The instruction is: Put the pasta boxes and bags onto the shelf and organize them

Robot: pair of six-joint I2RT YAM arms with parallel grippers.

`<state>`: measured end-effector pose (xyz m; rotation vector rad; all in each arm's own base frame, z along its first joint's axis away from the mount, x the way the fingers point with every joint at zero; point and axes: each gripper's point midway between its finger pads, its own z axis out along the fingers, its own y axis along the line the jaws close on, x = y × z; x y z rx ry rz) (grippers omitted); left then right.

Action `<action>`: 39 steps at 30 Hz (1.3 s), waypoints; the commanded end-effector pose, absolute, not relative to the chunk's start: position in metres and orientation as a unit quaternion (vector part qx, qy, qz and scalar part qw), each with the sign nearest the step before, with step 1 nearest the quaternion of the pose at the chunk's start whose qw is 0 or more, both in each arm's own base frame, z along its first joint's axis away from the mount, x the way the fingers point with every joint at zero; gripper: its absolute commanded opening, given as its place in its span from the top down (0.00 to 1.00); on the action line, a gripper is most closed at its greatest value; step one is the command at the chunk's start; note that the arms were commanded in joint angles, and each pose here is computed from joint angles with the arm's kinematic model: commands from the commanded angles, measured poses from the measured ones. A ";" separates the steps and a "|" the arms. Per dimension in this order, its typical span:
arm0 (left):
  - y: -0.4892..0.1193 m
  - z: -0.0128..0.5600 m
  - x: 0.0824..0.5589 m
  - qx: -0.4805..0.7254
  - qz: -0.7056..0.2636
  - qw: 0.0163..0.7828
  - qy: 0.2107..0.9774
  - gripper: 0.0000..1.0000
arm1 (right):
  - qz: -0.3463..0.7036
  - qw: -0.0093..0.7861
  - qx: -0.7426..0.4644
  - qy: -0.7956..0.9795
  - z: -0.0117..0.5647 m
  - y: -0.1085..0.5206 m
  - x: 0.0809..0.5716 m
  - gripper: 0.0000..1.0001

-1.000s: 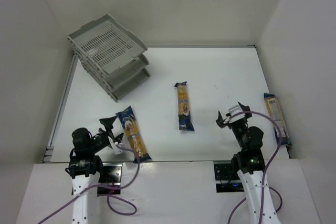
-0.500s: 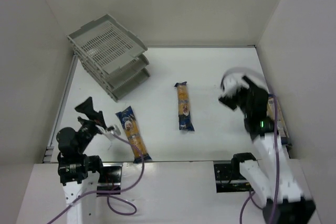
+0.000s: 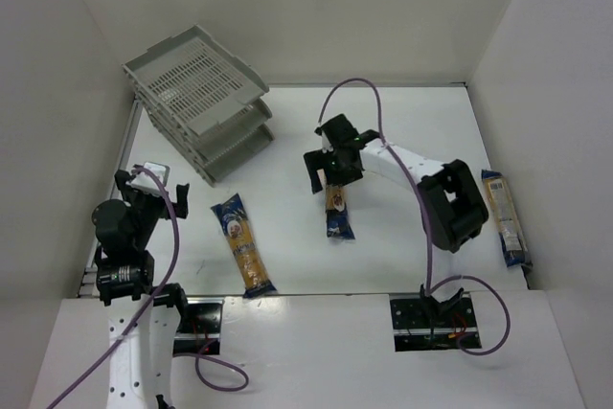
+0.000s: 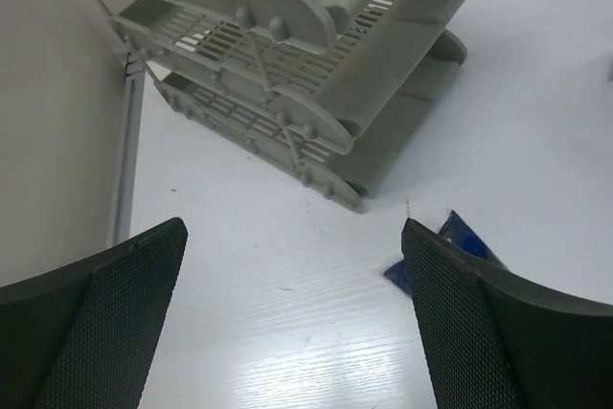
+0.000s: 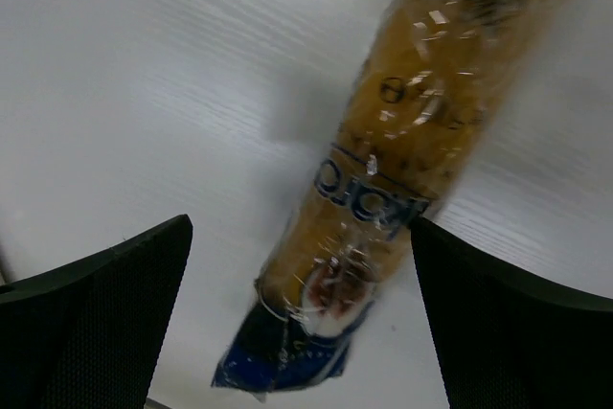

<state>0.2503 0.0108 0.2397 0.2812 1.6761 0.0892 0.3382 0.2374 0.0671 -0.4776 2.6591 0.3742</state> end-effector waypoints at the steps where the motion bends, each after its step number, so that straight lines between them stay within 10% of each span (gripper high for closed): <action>1: 0.009 0.236 0.254 0.080 0.003 0.668 0.740 0.00 | 0.130 0.188 -0.127 0.965 0.052 0.268 0.333 0.00; 13: 0.016 0.241 0.253 0.066 0.013 0.674 0.736 0.00 | -0.033 0.210 -0.124 0.969 -0.003 0.212 0.350 0.01; 20: 0.019 0.243 0.252 0.060 0.021 0.677 0.733 0.00 | -0.003 0.215 -0.155 0.964 -0.002 0.227 0.357 1.00; 30: 0.002 0.259 0.248 0.108 0.000 0.692 0.714 0.00 | 0.164 0.457 -0.235 0.842 0.247 0.302 0.418 1.00; 39: -0.047 0.330 0.281 0.162 -0.180 0.649 0.721 0.00 | 0.436 0.492 -0.248 0.712 0.421 0.358 0.375 1.00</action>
